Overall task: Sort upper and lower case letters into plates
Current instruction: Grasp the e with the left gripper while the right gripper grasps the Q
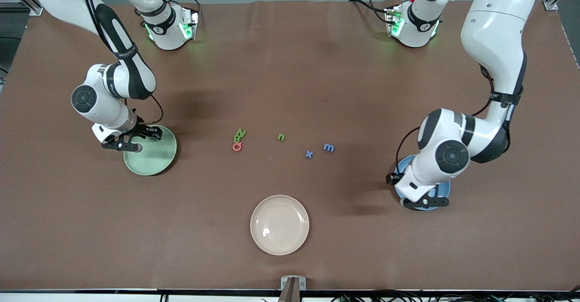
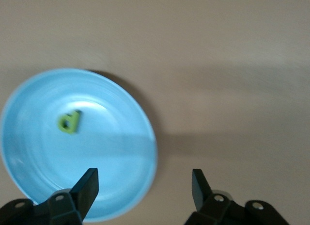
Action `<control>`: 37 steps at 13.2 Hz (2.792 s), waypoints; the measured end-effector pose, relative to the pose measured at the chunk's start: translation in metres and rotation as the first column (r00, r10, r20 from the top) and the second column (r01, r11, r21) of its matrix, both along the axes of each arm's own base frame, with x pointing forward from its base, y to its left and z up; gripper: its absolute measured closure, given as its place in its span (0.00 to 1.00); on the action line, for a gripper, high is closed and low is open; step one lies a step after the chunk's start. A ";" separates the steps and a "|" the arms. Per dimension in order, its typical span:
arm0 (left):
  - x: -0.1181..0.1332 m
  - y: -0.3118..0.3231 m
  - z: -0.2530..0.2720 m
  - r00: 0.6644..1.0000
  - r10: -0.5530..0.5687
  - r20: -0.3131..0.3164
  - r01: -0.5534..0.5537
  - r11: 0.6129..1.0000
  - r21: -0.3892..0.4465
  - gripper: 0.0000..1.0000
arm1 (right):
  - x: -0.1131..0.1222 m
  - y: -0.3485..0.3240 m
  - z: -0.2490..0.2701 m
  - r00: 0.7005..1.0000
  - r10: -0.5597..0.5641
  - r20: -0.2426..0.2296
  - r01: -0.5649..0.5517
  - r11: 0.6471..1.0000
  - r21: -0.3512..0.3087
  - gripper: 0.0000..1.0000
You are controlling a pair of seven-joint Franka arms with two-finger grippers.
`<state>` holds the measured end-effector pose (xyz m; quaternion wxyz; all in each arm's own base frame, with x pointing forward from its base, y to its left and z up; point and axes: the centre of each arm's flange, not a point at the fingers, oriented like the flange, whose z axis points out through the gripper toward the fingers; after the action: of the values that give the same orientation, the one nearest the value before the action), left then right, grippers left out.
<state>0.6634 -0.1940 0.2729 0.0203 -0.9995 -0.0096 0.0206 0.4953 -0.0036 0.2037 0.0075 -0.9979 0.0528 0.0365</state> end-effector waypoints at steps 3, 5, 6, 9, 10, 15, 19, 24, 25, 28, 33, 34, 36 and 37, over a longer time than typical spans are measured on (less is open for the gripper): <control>-0.024 -0.028 -0.002 0.999 0.040 -0.001 -0.040 0.999 -0.021 0.01 | 0.019 0.007 0.029 0.999 0.009 -0.043 -0.008 1.000 0.015 0.00; -0.038 -0.051 -0.006 0.992 0.123 -0.003 -0.123 0.992 -0.035 0.02 | 0.034 0.023 0.054 1.000 -0.007 -0.030 0.008 0.999 0.040 0.00; -0.046 -0.064 -0.009 0.984 0.179 -0.005 -0.179 0.983 -0.036 0.02 | 0.039 0.039 0.062 1.000 -0.023 -0.018 0.024 0.998 0.057 0.00; -0.075 -0.107 -0.026 0.936 0.352 -0.002 -0.351 0.935 -0.038 0.02 | 0.044 0.117 0.075 0.998 -0.064 0.011 0.063 0.996 0.068 0.00; -0.086 -0.120 -0.032 0.911 0.413 -0.001 -0.412 0.910 -0.041 0.02 | 0.043 0.145 0.076 0.996 -0.083 0.028 0.081 0.994 0.070 0.00; -0.138 -0.170 -0.061 0.729 0.685 -0.006 -0.683 0.725 -0.088 0.07 | 0.044 0.257 0.039 0.983 -0.173 0.062 0.168 0.983 0.072 0.00; -0.149 -0.183 -0.066 0.604 0.797 -0.015 -0.795 0.602 -0.072 0.12 | 0.050 0.298 0.004 0.981 -0.170 0.090 0.163 0.984 0.078 0.00; -0.153 -0.184 -0.082 0.573 0.819 -0.025 -0.819 0.571 -0.052 0.18 | 0.042 0.312 -0.020 0.988 -0.123 0.094 0.119 0.991 0.053 0.07; -0.153 -0.184 -0.082 0.572 0.820 -0.027 -0.819 0.570 -0.058 0.21 | 0.042 0.311 -0.020 0.988 -0.121 0.095 0.116 0.992 0.051 0.10; -0.151 -0.186 -0.083 0.570 0.821 -0.032 -0.820 0.566 -0.081 0.25 | 0.039 0.311 -0.025 0.989 -0.115 0.088 0.111 0.993 0.043 0.19; -0.152 -0.185 -0.094 0.584 0.812 -0.023 -0.811 0.581 -0.075 0.31 | 0.033 0.314 -0.030 0.992 -0.099 0.081 0.097 0.995 0.030 0.30; -0.152 -0.184 -0.095 0.585 0.810 -0.022 -0.809 0.583 -0.073 0.35 | 0.033 0.313 -0.031 0.992 -0.095 0.079 0.094 0.995 0.025 0.34; -0.153 -0.184 -0.096 0.586 0.810 -0.022 -0.809 0.583 -0.071 0.39 | 0.033 0.314 -0.030 0.992 -0.094 0.080 0.092 0.995 0.026 0.40; -0.153 -0.184 -0.097 0.586 0.810 -0.022 -0.809 0.583 -0.071 0.41 | 0.032 0.315 -0.029 0.993 -0.092 0.079 0.090 0.996 0.026 0.47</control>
<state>0.5108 -0.3784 0.1763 -0.0281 -0.8858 -0.4627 0.0215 0.5272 0.3118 0.1750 0.0223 -0.9950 0.0974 -0.0035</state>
